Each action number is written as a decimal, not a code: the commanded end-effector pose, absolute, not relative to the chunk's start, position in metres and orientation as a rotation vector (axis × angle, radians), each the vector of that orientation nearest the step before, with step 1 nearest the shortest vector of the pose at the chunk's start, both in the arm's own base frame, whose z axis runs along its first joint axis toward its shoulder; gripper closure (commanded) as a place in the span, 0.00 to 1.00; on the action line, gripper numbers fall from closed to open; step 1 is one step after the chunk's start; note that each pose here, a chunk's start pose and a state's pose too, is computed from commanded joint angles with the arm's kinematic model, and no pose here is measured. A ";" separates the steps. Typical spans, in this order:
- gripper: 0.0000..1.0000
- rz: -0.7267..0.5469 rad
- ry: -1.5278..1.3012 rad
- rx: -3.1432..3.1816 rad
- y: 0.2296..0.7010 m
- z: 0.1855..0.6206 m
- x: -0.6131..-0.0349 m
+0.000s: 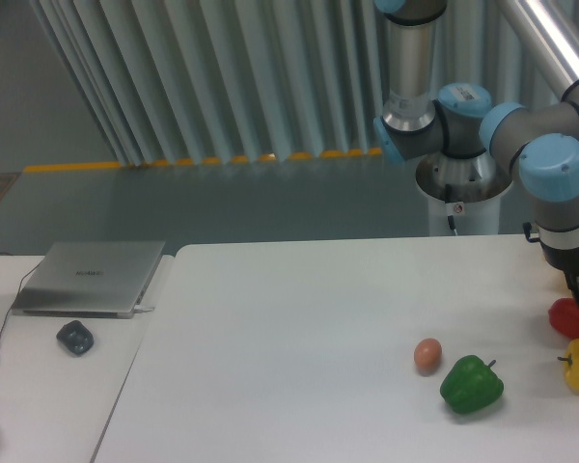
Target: Place the red peppers in a basket
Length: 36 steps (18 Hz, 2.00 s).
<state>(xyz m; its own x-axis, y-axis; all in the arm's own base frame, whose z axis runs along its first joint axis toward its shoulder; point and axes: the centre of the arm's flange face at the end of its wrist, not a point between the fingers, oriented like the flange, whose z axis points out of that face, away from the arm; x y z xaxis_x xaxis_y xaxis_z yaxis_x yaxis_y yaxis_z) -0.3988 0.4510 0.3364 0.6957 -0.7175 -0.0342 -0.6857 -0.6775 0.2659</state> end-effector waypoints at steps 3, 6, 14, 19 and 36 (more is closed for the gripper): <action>1.00 -0.179 -1.075 2.703 0.447 0.328 -0.404; 1.00 -0.142 -1.059 2.733 0.444 0.316 -0.413; 1.00 -0.137 -1.041 2.740 0.445 0.295 -0.426; 1.00 -0.235 -0.900 2.809 0.472 0.288 -0.447; 0.09 -0.165 -1.314 2.687 0.478 0.291 -0.403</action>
